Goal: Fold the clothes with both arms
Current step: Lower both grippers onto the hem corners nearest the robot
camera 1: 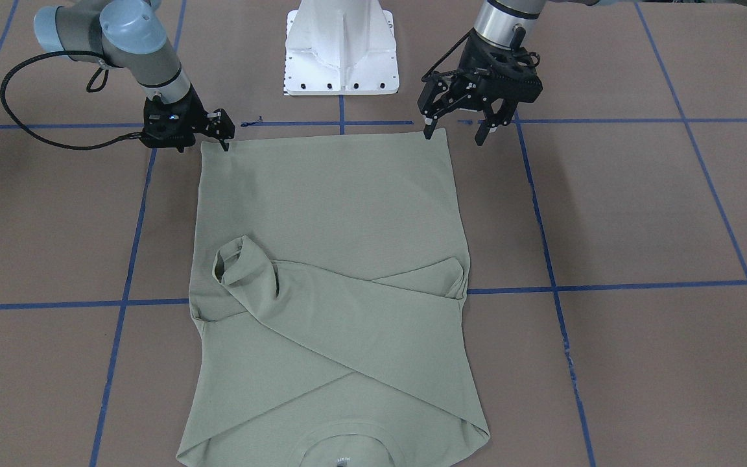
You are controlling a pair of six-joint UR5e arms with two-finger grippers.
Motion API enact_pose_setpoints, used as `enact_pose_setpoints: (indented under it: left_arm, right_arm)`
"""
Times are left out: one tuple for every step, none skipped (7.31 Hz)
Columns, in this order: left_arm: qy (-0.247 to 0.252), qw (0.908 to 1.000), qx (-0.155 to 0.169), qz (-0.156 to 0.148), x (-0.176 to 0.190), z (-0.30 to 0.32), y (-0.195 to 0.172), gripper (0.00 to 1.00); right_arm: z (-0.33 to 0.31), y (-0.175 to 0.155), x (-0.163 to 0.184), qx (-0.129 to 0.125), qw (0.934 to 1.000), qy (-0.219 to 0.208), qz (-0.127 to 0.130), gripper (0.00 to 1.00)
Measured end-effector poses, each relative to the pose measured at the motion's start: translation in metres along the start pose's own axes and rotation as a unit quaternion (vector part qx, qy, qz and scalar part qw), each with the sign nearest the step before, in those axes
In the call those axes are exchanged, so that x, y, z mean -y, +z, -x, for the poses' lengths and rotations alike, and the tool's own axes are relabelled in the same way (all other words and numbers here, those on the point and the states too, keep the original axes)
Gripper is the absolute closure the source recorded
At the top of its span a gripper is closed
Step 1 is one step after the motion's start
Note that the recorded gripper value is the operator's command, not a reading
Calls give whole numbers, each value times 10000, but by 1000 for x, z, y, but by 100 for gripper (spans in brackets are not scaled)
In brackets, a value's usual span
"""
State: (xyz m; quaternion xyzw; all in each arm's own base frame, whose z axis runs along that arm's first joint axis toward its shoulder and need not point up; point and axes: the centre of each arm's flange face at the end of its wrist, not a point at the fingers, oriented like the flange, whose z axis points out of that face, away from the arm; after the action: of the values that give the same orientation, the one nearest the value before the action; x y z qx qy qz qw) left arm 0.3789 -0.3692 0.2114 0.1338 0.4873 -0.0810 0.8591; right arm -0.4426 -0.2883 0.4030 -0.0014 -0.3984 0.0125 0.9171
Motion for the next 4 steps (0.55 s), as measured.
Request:
enact_pose_setpoints:
  left_arm:
    - [-2, 10000, 11, 2, 0, 1, 1, 0]
    - [-4, 10000, 17, 4, 0, 1, 1, 0]
    - [-4, 10000, 19, 4, 0, 1, 1, 0]
    - [-4, 10000, 17, 3, 0, 1, 1, 0]
  right_arm:
    - [0, 4, -1, -28, 10000, -11, 22, 10]
    - [1, 6, -2, -38, 10000, -15, 34, 22]
    - [1, 7, -2, -41, 10000, -16, 42, 33]
    - [1, 8, -3, -42, 10000, -25, 54, 49]
